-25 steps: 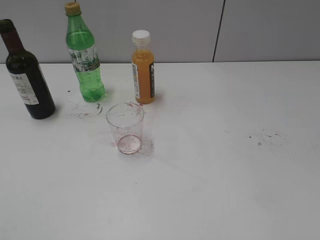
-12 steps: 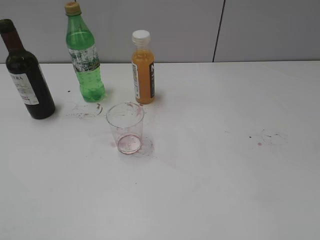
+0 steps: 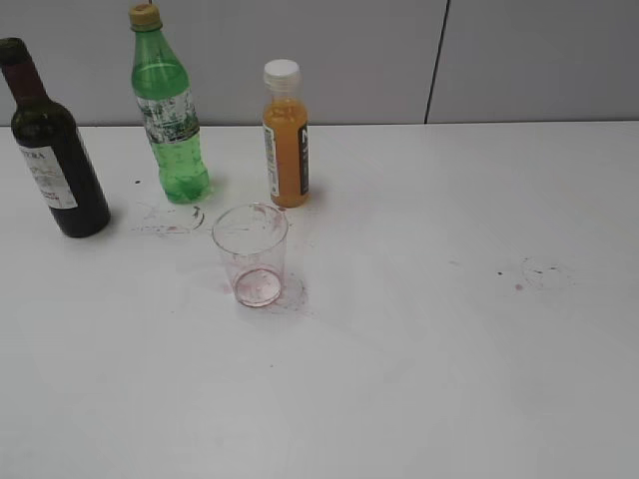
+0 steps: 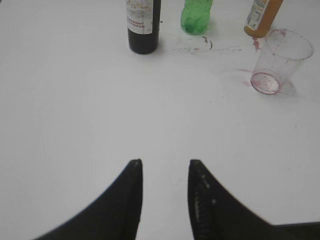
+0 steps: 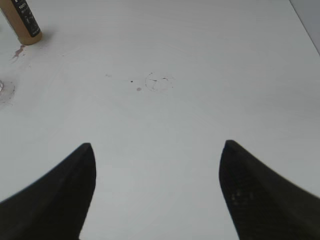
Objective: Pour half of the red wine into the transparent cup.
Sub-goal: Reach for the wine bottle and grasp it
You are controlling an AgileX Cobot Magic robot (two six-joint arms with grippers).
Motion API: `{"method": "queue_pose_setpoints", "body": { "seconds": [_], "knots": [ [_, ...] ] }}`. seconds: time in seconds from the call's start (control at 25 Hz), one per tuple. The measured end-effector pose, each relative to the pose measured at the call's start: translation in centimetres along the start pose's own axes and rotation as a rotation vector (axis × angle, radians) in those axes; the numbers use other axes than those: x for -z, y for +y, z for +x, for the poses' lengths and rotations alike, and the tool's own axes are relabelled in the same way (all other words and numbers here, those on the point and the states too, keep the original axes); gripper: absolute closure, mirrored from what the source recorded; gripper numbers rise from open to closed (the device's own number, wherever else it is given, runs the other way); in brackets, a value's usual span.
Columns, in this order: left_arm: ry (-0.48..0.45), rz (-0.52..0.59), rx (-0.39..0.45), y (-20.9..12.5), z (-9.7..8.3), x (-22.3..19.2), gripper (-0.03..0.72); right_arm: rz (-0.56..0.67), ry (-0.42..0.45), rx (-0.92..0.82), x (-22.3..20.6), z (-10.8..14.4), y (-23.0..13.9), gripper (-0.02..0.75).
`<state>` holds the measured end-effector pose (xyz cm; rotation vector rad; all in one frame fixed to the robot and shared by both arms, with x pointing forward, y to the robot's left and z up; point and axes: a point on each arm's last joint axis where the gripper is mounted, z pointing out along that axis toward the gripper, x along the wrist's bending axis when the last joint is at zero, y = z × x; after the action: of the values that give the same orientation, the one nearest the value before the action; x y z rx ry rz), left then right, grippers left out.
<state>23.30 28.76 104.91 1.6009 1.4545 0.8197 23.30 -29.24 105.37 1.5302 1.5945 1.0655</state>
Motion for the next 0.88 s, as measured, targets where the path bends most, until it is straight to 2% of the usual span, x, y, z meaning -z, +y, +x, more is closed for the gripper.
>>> {"method": "queue_pose_setpoints", "body": {
  "seconds": [0.16, 0.24, 0.32, 0.48, 0.56, 0.88],
  "knots": [
    [0.0, 0.0, 0.0, 0.0, 0.0, 0.0, 0.451, 0.0, 0.001, 0.001, 0.0, 0.0, 0.0, 0.158],
    [0.0, 0.0, 0.0, 0.0, 0.0, 0.0, 0.421, 0.0, 0.001, 0.001, 0.0, 0.0, 0.0, 0.158],
    [0.0, 0.0, 0.0, 0.0, 0.0, 0.0, 0.356, 0.0, 0.001, 0.001, 0.0, 0.0, 0.0, 0.158],
    [-0.001, 0.0, 0.0, 0.0, -0.01, 0.0, 0.106, 0.0, 0.001, 0.001, 0.0, 0.0, 0.0, 0.158],
    [-0.004, 0.0, 0.002, 0.0, -0.03, 0.0, 0.035, 0.0, 0.001, 0.001, 0.0, 0.0, 0.0, 0.158],
    [-0.011, -0.004, 0.006, 0.04, -0.1, 0.0, 0.013, 0.0, 0.001, 0.001, 0.0, 0.0, 0.0, 0.158]
  ]
}}
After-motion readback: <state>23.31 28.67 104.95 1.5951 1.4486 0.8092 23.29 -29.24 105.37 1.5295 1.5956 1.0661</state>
